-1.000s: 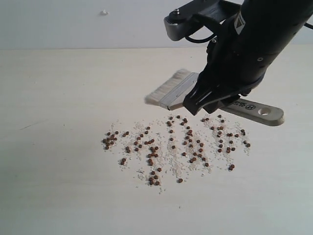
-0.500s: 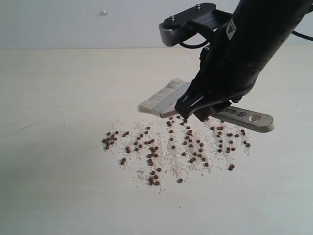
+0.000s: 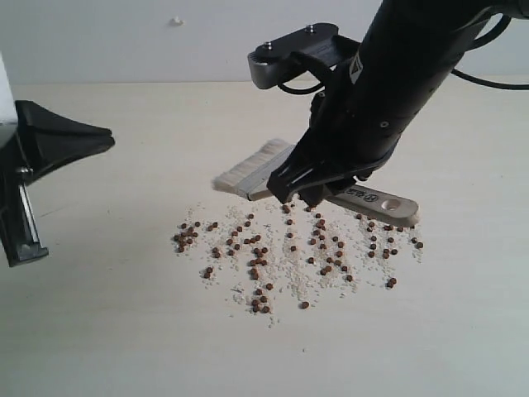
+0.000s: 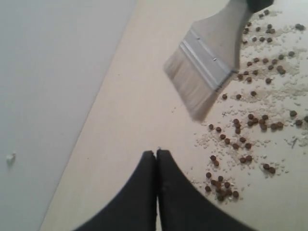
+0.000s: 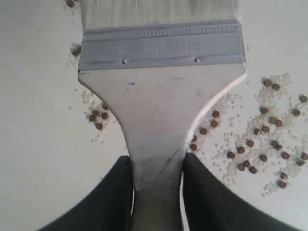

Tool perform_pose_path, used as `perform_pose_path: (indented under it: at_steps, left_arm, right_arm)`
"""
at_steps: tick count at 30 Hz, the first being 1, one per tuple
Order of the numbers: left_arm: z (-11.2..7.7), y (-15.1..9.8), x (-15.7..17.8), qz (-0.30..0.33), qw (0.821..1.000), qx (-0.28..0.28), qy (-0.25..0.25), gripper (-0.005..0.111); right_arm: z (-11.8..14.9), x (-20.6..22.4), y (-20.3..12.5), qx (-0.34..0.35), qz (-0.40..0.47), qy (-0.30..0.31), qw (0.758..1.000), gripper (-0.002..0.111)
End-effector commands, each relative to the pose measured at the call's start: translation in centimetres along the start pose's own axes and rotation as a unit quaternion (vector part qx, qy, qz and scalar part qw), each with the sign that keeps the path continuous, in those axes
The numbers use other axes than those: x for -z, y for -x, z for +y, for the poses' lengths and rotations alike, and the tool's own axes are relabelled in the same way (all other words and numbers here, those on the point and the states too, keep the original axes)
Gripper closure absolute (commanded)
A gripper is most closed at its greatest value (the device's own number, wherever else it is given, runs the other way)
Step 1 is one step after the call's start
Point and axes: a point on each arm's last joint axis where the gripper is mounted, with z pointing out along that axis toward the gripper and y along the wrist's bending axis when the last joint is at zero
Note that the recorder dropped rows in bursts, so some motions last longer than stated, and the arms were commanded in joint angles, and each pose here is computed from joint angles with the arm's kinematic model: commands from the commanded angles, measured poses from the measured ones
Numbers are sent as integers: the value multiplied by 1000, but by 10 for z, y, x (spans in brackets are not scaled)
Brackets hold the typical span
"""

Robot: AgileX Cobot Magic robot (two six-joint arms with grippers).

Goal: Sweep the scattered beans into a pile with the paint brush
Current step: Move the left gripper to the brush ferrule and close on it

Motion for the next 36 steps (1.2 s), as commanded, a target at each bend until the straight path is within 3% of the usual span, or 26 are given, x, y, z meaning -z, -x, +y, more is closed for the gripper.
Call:
perform_pose_path:
  at_steps: [1, 5, 11, 15, 18, 22, 29, 36]
  left_arm:
    - [-9, 7, -14, -4, 999, -24, -31, 107]
    - [-19, 9, -28, -10, 997, -29, -72, 103]
    - [-23, -2, -43, 11, 992, -84, -90, 79]
    - [-21, -8, -49, 27, 988, -129, -80, 62]
    - [-17, -7, -51, 25, 991, -122, -54, 55]
    - [-15, -1, -52, 4, 992, -124, -33, 54]
    - [-19, 0, -55, 26, 977, -211, -31, 54]
    - [-30, 2, -64, 20, 974, -217, -58, 54]
  right_arm:
    - [-1, -7, 6, -3, -13, 8, 1000, 108]
    - [-14, -11, 6, -20, -10, 18, 1000, 108]
    - [-37, -6, 2, -40, -12, 60, 997, 108]
    - [-42, -3, 4, -59, -36, 105, 992, 108]
    - [-39, -5, 8, -65, -55, 136, 987, 108]
    - [-37, -14, 14, -87, -60, 166, 980, 108]
    - [-34, -25, 18, -95, -61, 196, 974, 108]
    - [-33, -25, 17, -96, -55, 201, 973, 108]
